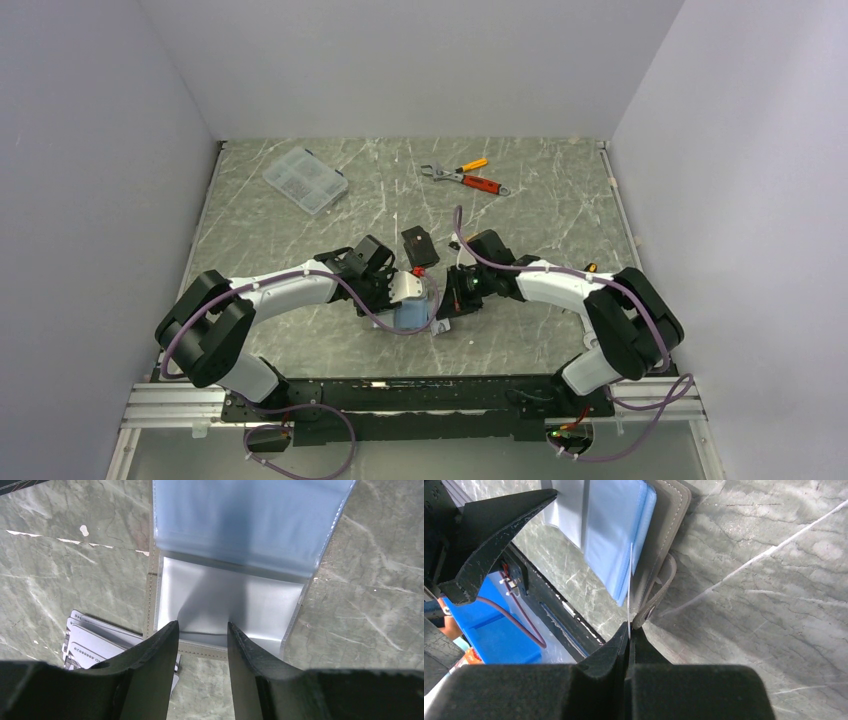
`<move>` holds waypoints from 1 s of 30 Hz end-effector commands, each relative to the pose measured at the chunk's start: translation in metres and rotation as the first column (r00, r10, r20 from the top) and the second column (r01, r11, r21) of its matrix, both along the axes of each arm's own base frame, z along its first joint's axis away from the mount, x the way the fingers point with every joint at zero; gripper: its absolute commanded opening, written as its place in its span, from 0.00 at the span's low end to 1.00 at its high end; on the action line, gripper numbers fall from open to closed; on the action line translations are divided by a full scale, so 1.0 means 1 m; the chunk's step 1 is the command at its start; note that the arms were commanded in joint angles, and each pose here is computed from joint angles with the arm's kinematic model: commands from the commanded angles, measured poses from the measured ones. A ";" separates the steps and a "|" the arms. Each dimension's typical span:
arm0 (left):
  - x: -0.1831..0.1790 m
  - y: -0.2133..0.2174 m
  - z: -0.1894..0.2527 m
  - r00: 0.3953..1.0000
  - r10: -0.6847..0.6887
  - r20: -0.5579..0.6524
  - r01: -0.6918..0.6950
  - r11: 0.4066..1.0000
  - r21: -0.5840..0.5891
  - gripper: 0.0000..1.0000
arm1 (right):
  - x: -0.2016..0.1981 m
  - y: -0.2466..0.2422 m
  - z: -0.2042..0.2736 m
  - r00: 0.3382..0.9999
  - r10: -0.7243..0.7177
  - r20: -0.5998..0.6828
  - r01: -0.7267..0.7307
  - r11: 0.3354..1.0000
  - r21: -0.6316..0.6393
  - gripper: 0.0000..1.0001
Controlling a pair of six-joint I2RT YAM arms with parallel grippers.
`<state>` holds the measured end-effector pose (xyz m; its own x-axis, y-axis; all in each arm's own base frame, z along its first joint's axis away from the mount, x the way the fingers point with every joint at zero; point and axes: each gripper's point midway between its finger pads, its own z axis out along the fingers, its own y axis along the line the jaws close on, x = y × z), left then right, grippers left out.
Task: Put the credit cards into the card holder
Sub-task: Open the card holder at the center of the board.
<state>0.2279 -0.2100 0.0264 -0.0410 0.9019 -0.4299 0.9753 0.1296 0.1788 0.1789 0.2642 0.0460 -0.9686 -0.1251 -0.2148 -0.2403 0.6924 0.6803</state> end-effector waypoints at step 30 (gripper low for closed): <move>-0.001 0.001 0.005 1.000 -0.019 0.018 0.019 1.000 0.000 0.43 | 0.008 0.021 0.019 0.998 0.044 0.052 -0.048 0.996 0.072 0.00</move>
<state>0.2277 -0.2099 0.0264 -0.0381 0.9023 -0.4294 0.9756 0.1266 0.1795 0.1742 0.2692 0.0374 -0.9723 -0.1483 -0.1804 -0.2327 0.6831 0.6922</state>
